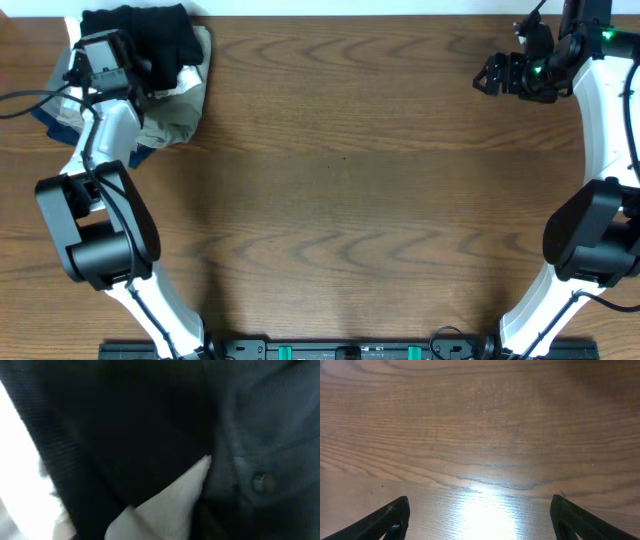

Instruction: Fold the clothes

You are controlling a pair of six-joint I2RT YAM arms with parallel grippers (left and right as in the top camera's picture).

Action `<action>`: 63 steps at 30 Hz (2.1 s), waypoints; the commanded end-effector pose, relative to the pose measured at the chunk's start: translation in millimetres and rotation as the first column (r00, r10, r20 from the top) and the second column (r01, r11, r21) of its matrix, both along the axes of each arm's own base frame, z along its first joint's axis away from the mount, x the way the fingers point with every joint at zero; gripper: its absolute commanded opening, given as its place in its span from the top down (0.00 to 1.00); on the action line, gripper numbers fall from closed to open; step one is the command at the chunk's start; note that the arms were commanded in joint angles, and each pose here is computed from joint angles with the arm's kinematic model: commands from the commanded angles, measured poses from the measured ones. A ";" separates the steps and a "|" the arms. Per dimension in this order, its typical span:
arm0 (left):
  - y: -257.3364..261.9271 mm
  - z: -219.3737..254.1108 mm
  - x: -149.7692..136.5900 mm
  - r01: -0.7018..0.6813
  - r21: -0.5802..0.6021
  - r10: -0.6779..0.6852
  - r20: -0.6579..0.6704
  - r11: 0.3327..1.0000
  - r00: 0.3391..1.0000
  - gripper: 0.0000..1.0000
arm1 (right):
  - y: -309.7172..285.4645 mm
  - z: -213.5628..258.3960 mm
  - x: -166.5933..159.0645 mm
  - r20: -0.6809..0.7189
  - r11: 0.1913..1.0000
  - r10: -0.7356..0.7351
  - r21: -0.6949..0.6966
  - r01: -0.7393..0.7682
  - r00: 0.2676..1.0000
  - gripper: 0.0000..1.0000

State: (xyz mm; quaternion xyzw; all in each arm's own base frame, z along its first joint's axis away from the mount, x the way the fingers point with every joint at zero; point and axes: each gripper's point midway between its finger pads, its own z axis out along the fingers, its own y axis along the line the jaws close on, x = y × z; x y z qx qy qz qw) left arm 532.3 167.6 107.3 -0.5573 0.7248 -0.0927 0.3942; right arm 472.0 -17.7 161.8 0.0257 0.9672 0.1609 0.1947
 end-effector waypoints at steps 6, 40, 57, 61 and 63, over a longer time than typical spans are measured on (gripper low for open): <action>2.7 56.6 -34.5 0.162 0.183 -0.143 -0.114 0.970 0.983 0.34 | 2.6 -3.8 1.3 -0.002 1.000 0.017 -0.007 -0.017 1.000 0.12; -37.4 114.1 -167.4 0.371 0.143 -0.287 -0.408 0.918 0.867 0.02 | 105.7 139.6 61.9 0.157 0.665 -0.129 0.746 -0.032 0.979 0.01; -37.4 114.1 -167.4 0.371 0.143 -0.287 -0.408 0.918 0.867 0.02 | 47.0 143.8 50.5 0.642 0.923 0.243 0.077 -0.377 0.727 0.01; -37.4 114.1 -167.4 0.371 0.143 -0.287 -0.408 0.918 0.867 0.02 | 28.4 188.2 42.9 0.658 0.979 0.202 -0.163 -0.125 0.725 0.01; -37.4 114.1 -167.4 0.371 0.143 -0.287 -0.408 0.918 0.867 0.02 | 24.3 219.6 28.4 0.684 0.967 0.181 -0.255 -0.001 0.706 0.01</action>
